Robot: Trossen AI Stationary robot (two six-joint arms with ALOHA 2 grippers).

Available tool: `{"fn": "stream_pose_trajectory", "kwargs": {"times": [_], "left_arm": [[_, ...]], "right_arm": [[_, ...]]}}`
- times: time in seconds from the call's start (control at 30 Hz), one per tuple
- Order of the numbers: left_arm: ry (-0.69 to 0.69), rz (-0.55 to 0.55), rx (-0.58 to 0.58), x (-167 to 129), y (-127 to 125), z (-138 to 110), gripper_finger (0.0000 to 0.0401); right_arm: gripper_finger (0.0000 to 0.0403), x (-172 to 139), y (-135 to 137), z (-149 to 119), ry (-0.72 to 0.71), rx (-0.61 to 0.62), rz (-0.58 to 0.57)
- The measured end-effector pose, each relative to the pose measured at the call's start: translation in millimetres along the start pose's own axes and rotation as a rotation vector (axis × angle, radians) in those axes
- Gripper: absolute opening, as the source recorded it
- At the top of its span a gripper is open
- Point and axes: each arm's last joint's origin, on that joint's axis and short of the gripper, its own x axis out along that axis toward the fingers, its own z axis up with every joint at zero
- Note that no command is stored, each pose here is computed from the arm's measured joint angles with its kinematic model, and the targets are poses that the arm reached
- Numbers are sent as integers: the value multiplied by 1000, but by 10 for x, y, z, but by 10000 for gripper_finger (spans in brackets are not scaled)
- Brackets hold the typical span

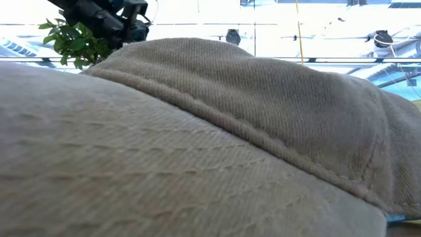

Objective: Pick & Place hat
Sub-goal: Put the black cap into the red bin

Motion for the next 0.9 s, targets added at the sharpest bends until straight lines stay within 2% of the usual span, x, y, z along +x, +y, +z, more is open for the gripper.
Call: {"fn": "stream_pose_trajectory", "kwargs": {"times": [0.1,0.2,0.27,0.3,0.4,0.5,0.6,0.67,0.83,0.9], "left_arm": [[-94,-58,-105,-73,64,161,51],[-141,-218,-47,-128,36,301,51],[-80,-317,69,-122,-4,369,51],[-19,-336,90,-98,-9,386,51],[241,-329,133,87,16,357,51],[463,-271,271,230,-45,311,51],[619,-131,451,371,-80,279,51],[633,-20,494,440,-96,304,51],[654,236,499,491,-39,277,51],[664,302,573,492,-19,256,51]], "right_arm": [[141,-80,31,30,-22,-8,9],[141,-213,79,96,-71,-23,26],[141,-292,109,141,-110,-37,37],[141,-350,127,163,-128,-42,41],[141,-519,174,210,-170,-52,49],[141,-678,205,246,-212,-60,21],[141,-783,218,265,-244,-72,-18],[141,-842,222,274,-262,-75,-48],[141,-876,225,274,-264,-81,-59],[141,-875,224,270,-260,-80,-60]]}}
